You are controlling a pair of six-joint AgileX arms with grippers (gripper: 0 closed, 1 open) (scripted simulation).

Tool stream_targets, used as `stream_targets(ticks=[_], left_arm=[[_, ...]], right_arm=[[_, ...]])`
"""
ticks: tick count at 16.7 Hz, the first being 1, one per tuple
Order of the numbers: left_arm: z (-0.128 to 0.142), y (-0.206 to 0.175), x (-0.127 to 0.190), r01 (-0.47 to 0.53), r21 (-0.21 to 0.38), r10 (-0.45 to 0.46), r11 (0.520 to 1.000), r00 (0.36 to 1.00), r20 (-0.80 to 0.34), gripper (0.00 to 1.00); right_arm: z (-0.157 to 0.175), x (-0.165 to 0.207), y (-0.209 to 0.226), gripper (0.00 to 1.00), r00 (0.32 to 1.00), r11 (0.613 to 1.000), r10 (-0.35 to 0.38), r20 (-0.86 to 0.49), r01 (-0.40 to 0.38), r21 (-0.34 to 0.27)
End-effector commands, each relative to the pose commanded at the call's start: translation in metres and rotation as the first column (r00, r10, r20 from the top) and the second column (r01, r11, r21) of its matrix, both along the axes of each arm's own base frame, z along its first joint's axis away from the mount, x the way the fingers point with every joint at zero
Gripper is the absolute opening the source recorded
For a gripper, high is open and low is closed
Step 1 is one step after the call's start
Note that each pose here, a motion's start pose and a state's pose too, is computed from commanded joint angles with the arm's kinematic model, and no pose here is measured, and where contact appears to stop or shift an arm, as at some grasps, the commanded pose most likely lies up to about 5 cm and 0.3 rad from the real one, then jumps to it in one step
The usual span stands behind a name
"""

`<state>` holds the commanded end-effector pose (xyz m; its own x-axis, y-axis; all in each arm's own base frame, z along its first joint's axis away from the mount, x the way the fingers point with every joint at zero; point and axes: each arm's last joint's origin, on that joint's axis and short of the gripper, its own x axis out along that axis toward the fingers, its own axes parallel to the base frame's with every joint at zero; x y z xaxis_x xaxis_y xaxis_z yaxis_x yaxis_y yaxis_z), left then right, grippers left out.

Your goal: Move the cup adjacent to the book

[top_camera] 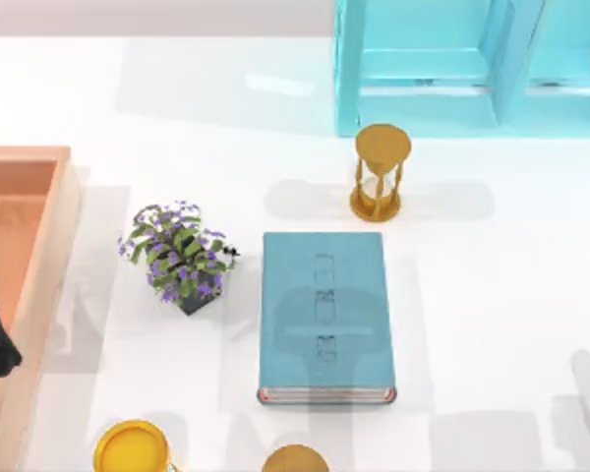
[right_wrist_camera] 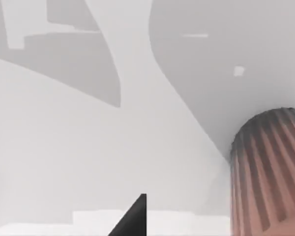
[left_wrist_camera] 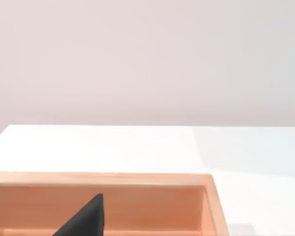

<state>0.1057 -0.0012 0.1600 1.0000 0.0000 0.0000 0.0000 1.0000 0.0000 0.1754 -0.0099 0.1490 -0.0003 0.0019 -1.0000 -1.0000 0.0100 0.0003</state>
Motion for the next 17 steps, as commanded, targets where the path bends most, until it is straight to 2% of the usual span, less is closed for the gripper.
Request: stream_targets(ticks=[7,17], left_arm=[[0.0000,0.0000,0.0000,0.000,0.000,0.000,1.000,1.000,0.000,1.00],[0.0000,0.0000,0.0000,0.000,0.000,0.000,1.000,1.000,0.000,1.00]], right_arm=[[0.0000,0.0000,0.0000,0.02,1.000,1.000,0.000,0.000,0.000,0.000],[0.0012,0.0004,-0.0002,0.00,1.000,1.000,-0.002,0.003,0.002,0.000]])
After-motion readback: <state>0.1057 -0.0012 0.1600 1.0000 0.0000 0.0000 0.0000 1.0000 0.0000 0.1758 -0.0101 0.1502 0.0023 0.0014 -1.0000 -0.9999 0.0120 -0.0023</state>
